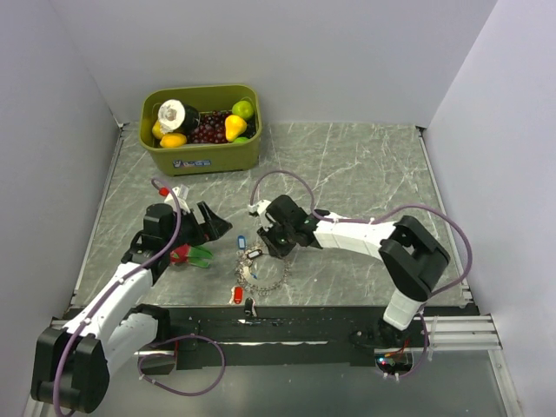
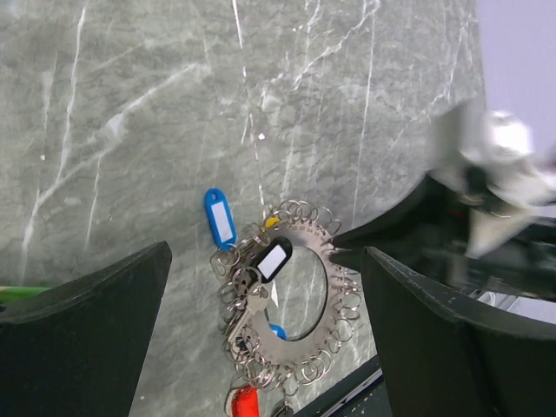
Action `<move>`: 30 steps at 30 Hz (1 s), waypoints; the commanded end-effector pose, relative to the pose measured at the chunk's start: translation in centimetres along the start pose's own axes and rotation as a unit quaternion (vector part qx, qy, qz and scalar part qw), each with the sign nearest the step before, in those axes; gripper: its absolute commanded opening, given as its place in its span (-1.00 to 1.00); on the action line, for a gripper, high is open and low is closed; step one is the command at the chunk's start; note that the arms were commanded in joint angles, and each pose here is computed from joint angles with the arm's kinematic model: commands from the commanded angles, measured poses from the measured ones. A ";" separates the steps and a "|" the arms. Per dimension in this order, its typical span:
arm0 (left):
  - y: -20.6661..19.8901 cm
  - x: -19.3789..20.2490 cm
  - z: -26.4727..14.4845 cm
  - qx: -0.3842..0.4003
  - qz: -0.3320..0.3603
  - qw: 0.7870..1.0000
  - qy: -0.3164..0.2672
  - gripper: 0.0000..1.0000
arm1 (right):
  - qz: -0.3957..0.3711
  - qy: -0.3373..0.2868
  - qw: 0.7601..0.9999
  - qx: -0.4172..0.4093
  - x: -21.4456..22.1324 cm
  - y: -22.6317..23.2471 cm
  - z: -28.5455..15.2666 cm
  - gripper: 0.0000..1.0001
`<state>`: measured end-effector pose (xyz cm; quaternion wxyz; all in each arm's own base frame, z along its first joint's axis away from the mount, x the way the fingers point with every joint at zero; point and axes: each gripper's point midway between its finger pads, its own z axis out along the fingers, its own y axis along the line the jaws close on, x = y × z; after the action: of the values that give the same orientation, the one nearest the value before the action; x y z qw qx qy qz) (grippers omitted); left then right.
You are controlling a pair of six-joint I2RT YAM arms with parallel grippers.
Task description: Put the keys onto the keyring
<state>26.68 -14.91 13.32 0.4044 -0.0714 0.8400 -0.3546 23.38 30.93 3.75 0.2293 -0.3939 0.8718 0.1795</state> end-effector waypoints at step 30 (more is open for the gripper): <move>-0.6 -2.4 -2.1 0.123 -0.086 0.988 -0.027 0.93 | -0.153 -0.036 0.981 -0.113 -4.7 5.5 4.1 0.01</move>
<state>26.68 -12.94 14.86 0.3911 -0.1183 0.7834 -0.4683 22.60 39.18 3.25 0.2330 -0.5337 0.7670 0.2695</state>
